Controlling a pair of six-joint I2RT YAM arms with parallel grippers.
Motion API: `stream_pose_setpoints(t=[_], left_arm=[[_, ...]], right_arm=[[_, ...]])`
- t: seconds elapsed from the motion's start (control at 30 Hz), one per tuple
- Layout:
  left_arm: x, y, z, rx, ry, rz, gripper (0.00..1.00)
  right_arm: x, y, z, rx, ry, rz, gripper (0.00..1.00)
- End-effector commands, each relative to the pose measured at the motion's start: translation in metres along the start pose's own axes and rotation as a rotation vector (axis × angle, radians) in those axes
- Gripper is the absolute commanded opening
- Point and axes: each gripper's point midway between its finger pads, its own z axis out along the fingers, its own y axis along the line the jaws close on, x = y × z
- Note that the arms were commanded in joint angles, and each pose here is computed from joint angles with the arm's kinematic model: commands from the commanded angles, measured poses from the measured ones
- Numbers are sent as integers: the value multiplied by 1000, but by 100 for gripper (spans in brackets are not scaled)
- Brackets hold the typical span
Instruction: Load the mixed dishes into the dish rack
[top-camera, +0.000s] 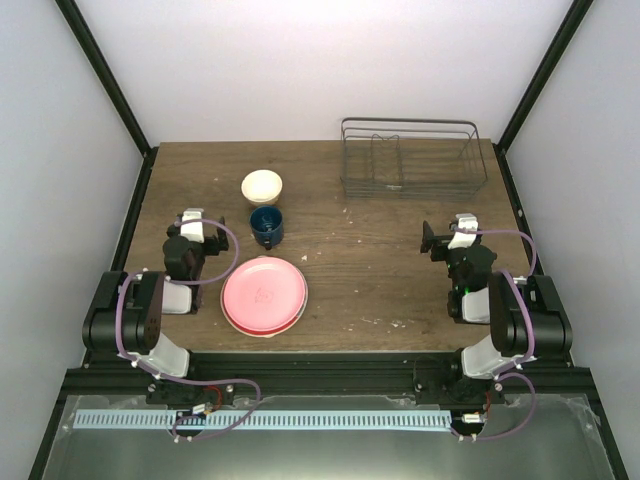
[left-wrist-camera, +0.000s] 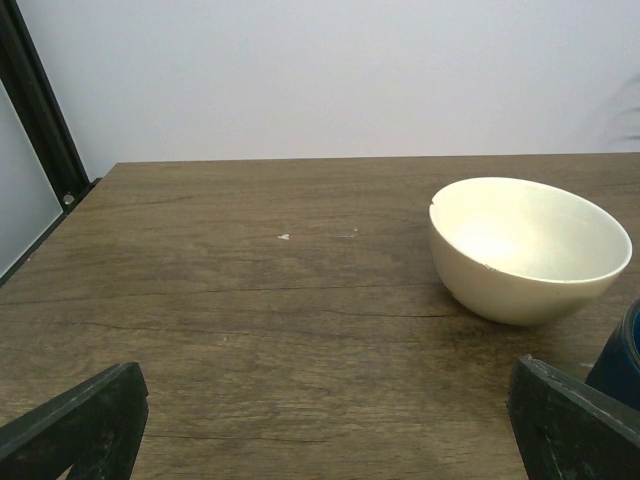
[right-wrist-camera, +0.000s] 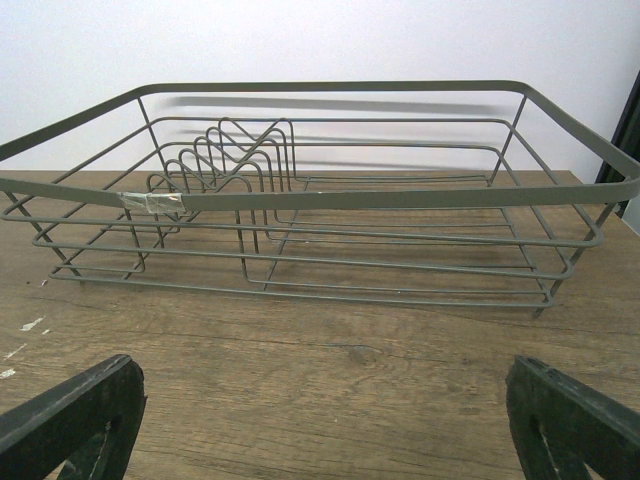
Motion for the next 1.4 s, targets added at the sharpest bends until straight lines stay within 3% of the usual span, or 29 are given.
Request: stream_pose_setpoints(t=[0.0,0.4,0.57,0.73,0.83,1.07,1.27,1.37], left_arm=[[-7,-1,0,12,-31,-1,100],[-23,2,2,-20,-9,2,100],[-48,5,-9,-52,-43,5,100],[-99,11,-15,-118,-113,65,100],[-132,13,-7,-128,-66,51,100],[-165,10,19,-114,86,34,100],[-154,8,46,-110,270,0,100],[-151,5,48,-99,276,-13,100]], right_arm=[[-14,0,4,7,-45,-24,100],[-18,3,10,-3,-31,-39,100],[-29,-5,26,49,79,-29,100],[-58,-8,40,99,178,-7,100],[-82,-7,51,135,238,20,100],[-139,21,101,126,322,2,100],[-124,37,162,127,550,132,100],[-118,42,184,135,614,177,100]])
